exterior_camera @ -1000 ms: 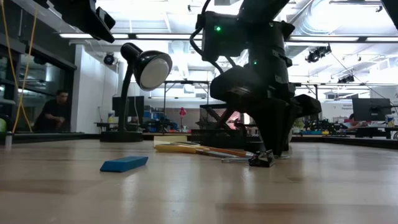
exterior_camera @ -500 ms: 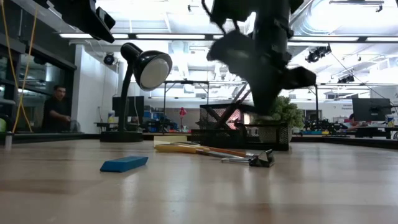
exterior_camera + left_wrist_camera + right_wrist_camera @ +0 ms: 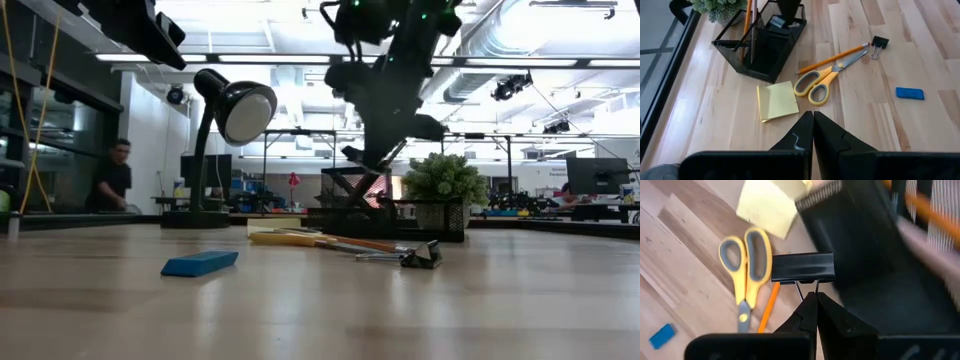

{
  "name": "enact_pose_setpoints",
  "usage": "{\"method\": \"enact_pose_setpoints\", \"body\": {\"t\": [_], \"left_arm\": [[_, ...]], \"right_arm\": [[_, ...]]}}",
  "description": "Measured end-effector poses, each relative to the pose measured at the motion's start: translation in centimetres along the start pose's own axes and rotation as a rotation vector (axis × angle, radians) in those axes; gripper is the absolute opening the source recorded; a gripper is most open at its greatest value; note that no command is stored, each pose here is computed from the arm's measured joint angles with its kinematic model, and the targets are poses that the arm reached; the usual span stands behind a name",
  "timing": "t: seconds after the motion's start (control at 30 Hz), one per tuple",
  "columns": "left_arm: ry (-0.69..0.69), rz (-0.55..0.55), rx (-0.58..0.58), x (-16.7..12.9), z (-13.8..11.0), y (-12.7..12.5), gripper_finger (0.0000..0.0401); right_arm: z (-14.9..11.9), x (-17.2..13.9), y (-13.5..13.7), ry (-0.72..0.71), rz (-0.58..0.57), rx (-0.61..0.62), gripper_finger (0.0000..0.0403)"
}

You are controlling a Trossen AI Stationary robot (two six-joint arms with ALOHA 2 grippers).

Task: Pick and place office supplies into organizer
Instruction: Put the top binder clip into the desk organizer

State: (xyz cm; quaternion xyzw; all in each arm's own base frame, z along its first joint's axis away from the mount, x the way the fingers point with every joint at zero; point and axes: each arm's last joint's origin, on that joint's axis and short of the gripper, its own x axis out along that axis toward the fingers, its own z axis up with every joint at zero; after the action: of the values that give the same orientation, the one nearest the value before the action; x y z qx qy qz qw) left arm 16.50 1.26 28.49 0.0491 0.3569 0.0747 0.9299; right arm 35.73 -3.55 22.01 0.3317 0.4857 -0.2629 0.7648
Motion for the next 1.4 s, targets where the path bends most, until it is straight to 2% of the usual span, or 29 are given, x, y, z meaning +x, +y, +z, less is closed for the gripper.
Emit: {"method": "enact_pose_setpoints", "body": {"t": [0.3, 0.5, 0.67, 0.83, 1.0, 1.4], "left_arm": [[-0.005, 0.008, -0.002, 0.0, 0.1, 0.0, 0.0003], [-0.031, 0.01, -0.005, 0.0, 0.3, 0.0, 0.0003], [-0.034, 0.01, -0.006, 0.0, 0.3, 0.0, 0.0003], [-0.035, 0.01, -0.006, 0.0, 0.3, 0.0, 0.0003], [-0.034, 0.01, -0.008, 0.0, 0.3, 0.0, 0.0003], [-0.034, 0.009, -0.007, 0.0, 0.3, 0.0, 0.0003]], "right_arm": [[1.2, 0.7, -0.8, -0.042, -0.031, -0.232, 0.0], [1.6, 0.9, -0.6, -0.115, -0.07, -0.299, 0.0], [1.8, 2.1, -0.2, -0.137, -0.058, -0.303, 0.0], [1.2, 3.7, 0.0, -0.127, -0.124, -0.318, 0.0], [0.7, 4.0, 0.3, -0.144, -0.176, -0.312, 0.0], [0.4, 4.0, 0.3, -0.133, -0.202, -0.297, 0.0]]}}
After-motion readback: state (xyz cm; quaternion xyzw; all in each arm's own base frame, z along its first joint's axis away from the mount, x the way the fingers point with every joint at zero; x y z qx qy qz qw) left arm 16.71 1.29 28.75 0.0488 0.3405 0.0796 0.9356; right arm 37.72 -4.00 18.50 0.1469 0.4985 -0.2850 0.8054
